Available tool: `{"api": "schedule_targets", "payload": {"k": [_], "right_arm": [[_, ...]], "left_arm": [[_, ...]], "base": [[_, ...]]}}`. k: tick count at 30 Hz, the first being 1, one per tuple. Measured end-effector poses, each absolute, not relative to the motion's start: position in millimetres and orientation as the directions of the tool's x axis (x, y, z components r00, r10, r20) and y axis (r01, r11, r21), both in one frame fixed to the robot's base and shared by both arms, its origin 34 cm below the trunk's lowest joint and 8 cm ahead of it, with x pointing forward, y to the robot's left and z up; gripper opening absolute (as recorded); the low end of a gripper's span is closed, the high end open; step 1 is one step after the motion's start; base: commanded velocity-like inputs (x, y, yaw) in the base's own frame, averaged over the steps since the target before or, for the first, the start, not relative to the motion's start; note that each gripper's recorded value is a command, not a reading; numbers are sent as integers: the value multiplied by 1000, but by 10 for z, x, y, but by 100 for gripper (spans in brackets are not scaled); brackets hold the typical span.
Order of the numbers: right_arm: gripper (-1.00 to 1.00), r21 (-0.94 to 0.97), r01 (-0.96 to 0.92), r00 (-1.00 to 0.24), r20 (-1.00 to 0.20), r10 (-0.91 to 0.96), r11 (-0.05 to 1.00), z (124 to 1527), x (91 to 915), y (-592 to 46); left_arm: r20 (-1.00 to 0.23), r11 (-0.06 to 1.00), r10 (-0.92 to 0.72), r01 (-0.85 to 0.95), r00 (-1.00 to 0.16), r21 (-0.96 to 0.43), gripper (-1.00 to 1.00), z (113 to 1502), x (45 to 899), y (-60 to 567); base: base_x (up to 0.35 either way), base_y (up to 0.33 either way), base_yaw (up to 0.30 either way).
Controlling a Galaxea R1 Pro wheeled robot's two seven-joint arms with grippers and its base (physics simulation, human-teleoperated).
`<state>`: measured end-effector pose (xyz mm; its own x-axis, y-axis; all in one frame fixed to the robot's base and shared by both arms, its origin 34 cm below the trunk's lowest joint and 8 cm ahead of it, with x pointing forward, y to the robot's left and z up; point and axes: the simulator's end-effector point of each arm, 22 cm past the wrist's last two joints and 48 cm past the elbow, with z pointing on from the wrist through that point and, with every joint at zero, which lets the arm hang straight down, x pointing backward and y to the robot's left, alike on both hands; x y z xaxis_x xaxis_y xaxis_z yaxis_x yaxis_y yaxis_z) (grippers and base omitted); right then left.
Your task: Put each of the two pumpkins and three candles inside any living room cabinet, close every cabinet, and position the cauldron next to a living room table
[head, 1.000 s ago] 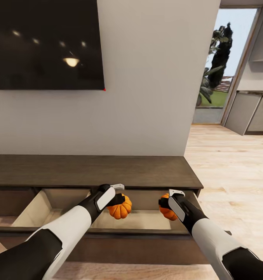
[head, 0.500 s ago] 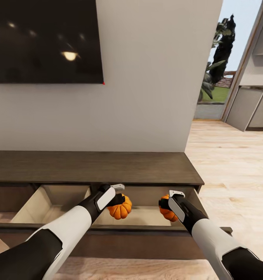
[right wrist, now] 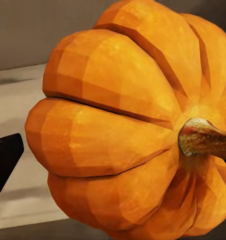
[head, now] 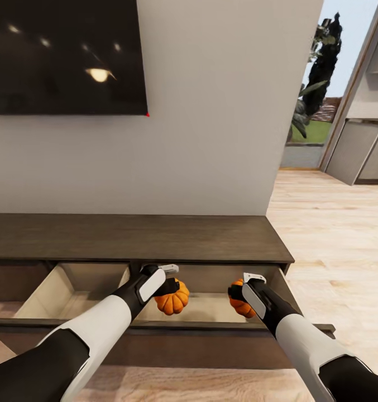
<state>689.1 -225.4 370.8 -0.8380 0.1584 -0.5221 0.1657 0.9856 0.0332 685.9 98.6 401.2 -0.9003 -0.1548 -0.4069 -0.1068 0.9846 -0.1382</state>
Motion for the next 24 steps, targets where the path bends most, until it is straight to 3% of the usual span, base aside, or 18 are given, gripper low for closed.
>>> {"api": "schedule_targets", "payload": {"k": [7,24], "right_arm": [[-100,32,166,-838,-523,158,986,3710,6892,-2261],[-100,25,167,-861,-483,158,986,3421,6822,-2260]], "left_arm": [[-404,985,-153,-107,-902,-134,-100,3995,6845,997],[-363,986,-150,-110,-920,-128,-100,3714,6790,985]], "base": [[210,0,0],[6,0,0]]}}
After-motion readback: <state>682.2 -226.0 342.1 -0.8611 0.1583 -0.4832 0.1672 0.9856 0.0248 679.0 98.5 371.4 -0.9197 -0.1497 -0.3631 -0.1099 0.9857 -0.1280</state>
